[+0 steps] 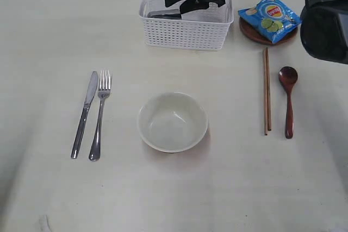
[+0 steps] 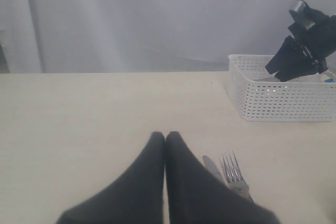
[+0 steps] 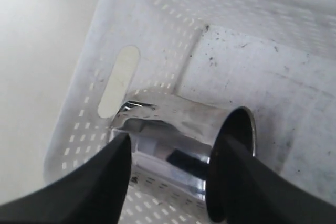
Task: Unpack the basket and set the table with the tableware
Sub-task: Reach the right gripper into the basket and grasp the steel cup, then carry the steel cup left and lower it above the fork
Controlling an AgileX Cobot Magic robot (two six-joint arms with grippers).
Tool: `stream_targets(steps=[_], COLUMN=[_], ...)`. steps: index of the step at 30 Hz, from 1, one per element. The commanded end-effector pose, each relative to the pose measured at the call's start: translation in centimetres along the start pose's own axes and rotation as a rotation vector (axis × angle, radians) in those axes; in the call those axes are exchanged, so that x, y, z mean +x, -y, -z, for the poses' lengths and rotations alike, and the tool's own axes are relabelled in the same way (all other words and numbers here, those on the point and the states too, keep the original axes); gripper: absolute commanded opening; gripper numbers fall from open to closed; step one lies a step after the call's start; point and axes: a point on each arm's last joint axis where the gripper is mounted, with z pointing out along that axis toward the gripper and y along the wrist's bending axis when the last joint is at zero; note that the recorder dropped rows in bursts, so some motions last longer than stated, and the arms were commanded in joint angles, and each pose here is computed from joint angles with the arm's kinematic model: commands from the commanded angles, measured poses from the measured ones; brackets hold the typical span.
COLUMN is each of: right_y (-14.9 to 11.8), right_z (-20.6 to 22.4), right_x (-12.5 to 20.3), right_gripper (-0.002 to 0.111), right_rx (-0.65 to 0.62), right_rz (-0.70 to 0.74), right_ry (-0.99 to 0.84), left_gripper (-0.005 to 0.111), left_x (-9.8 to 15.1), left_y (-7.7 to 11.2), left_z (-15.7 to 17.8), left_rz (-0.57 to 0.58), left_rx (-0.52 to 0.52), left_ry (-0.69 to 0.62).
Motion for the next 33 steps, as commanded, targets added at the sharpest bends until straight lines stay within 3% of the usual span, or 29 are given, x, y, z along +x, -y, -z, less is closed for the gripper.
stream_targets(steps=[1, 8, 10, 14, 23, 28, 33], right_y=[0.3, -0.3, -0.6, -1.6, -6.6, -12.0, -17.5], right_z=[-1.2, -1.8, -1.6, -0.4, 5.8, 8.8, 8.2], right_x=[0.4, 0.4, 0.1, -0.6, -2.6, -2.4, -0.6], right_gripper=[0.048, 0.046, 0.034, 0.000, -0.001, -0.001, -0.001], right_rx=[-0.011, -0.083, -0.095, -0.100, -0.088, -0.019, 0.109], right_rz=[0.002, -0.038, -0.031, 0.070, 0.237, 0.412, 0.582], right_ry=[-0.019, 0.004, 0.020, 0.049, 0.126, 0.168, 0.144], left_gripper=[0.000, 0.000, 0.000, 0.000, 0.000, 0.000, 0.000], left_x=[0.0, 0.0, 0.0, 0.0, 0.0, 0.0, 0.0], left_y=[0.0, 0.0, 0.0, 0.0, 0.0, 0.0, 0.0], left_z=[0.0, 0.0, 0.0, 0.0, 0.0, 0.0, 0.0], left_rz=[0.001, 0.001, 0.010, 0.008, 0.008, 0.008, 0.008], left_rx=[0.002, 0.002, 0.004, 0.003, 0.003, 0.003, 0.003], left_ry=[0.007, 0.007, 0.007, 0.007, 0.007, 0.007, 0.007])
